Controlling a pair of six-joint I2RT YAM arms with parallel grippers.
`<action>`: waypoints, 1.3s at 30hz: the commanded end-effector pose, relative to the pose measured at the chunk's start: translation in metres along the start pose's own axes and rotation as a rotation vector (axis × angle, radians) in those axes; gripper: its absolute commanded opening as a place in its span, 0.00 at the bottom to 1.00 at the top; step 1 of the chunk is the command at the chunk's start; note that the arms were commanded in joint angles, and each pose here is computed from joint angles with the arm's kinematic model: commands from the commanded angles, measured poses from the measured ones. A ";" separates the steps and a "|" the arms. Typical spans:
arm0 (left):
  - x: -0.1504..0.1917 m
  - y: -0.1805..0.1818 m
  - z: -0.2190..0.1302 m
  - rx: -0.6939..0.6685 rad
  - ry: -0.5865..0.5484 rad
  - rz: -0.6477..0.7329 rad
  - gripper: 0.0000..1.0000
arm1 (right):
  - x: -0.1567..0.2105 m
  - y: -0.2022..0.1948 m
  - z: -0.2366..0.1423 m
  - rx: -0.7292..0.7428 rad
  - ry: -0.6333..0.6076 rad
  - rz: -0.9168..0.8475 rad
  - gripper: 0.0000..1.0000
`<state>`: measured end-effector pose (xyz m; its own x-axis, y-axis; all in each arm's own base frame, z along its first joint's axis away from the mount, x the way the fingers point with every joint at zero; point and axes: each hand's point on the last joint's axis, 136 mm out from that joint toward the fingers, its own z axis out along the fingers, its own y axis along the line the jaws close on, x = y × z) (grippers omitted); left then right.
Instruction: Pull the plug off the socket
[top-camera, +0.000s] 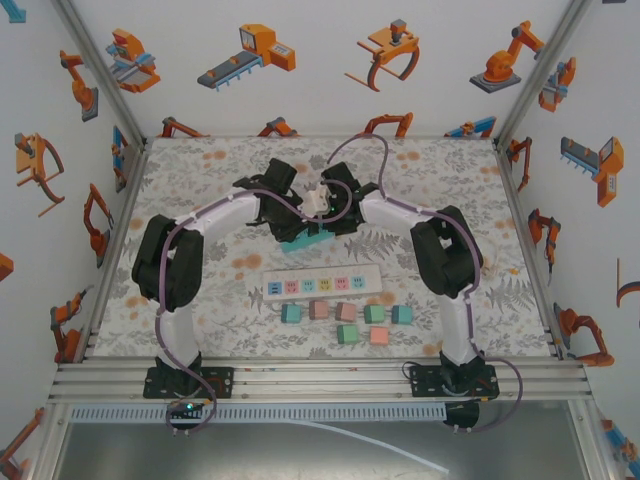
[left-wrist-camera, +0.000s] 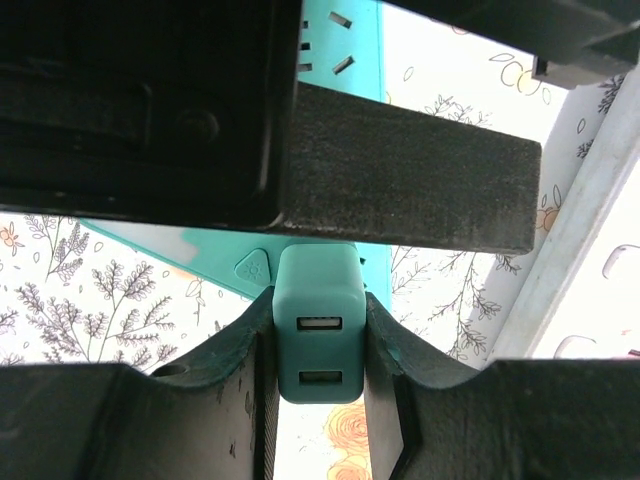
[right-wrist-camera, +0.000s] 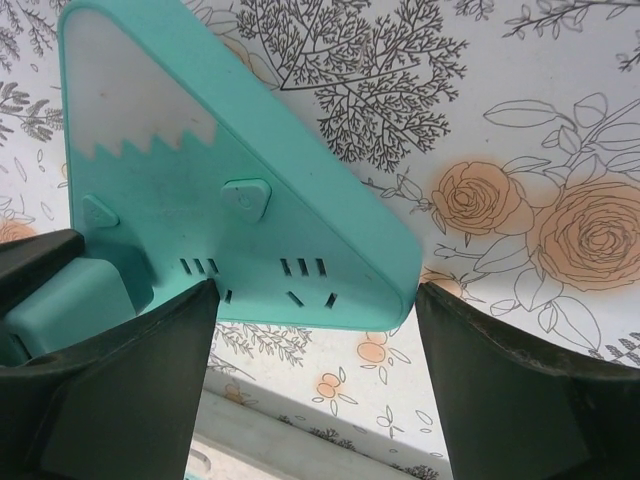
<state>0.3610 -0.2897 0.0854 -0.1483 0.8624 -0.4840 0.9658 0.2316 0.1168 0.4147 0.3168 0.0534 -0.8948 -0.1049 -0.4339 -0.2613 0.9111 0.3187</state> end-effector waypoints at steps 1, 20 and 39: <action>-0.061 -0.011 -0.032 0.089 -0.231 -0.055 0.00 | 0.082 -0.065 0.045 0.397 0.183 -0.160 0.70; -0.061 0.010 -0.042 0.105 -0.251 -0.210 0.00 | 0.088 -0.068 0.046 0.419 0.248 -0.260 0.70; -0.066 -0.004 -0.122 -0.030 -0.323 -0.212 0.00 | -0.001 0.025 -0.039 0.085 -0.078 -0.206 0.74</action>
<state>0.3514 -0.2662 0.1368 -0.3990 0.7406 -0.5406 0.8875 0.4602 -0.0245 0.4161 0.3162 0.0838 -0.7940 -0.2254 -0.5646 -0.3505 0.9285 0.1223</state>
